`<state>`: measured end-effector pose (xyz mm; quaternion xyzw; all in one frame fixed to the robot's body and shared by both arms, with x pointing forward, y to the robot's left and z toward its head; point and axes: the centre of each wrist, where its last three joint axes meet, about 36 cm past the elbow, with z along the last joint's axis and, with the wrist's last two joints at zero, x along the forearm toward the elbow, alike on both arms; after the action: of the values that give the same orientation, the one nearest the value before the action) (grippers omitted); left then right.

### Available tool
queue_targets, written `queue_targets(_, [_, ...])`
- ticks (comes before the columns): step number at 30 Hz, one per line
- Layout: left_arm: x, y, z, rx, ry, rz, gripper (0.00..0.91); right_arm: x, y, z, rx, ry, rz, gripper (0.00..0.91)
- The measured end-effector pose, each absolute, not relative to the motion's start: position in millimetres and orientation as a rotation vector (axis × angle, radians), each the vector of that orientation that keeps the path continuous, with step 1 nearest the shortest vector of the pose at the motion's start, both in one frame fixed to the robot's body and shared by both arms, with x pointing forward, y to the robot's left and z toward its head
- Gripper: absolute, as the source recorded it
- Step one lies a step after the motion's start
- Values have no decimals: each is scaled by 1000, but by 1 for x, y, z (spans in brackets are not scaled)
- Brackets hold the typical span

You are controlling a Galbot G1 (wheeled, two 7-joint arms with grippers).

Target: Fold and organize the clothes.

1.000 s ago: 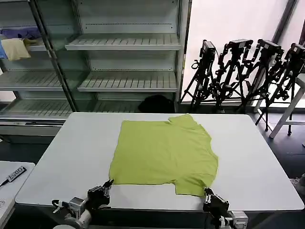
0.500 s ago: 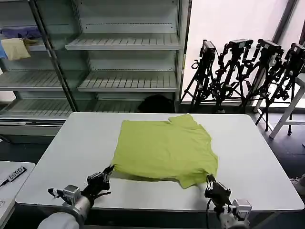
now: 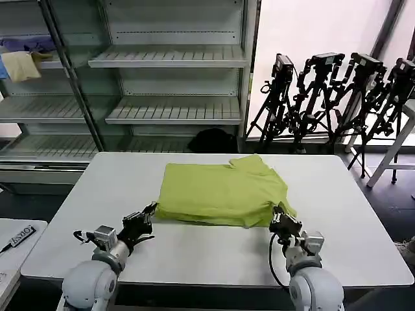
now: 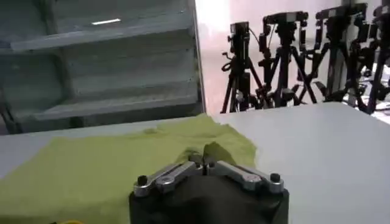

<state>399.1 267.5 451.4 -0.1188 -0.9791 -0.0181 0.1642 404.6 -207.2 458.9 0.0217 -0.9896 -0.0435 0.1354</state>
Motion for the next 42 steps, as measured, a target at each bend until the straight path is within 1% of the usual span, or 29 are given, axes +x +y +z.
queue_targets(9, [416, 267, 442, -320, -2770, -81, 0, 430, -208, 451, 46, -2850, -92, 0])
queue_targets(26, [431, 262, 432, -317, -2744, -131, 0, 450, -214, 443, 13, -2834, -49, 0])
queue_targets(27, [432, 261, 432, -320, -2743, -133, 0, 451, -214, 442, 14, -2833, -45, 60])
queue_targets(30, [434, 261, 431, -320, -2740, -144, 0, 454, -215, 441, 11, -2831, -33, 111])
queue_targets(31, [435, 260, 430, -320, -2739, -147, 0, 455, -215, 441, 9, -2831, -28, 141])
queue_targets(32, [436, 260, 430, -322, -2738, -149, 0, 456, -215, 441, 7, -2831, -25, 202])
queue_targets(33, [436, 260, 430, -324, -2738, -150, 10, 457, -215, 441, 4, -2832, -23, 232])
queue_targets(34, [437, 260, 430, -324, -2737, -151, 20, 458, -215, 442, 0, -2834, -19, 423])
queue_targets(35, [438, 259, 429, -324, -2736, -153, 363, 459, -215, 443, -4, -2836, -16, 907])
queue_targets(36, [439, 258, 429, -325, -2735, -155, 907, 460, -215, 444, -8, -2838, -13, 907])
queue_targets(42, [441, 254, 428, -315, -2737, -179, 907, 464, -215, 446, -20, -2843, 3, 907])
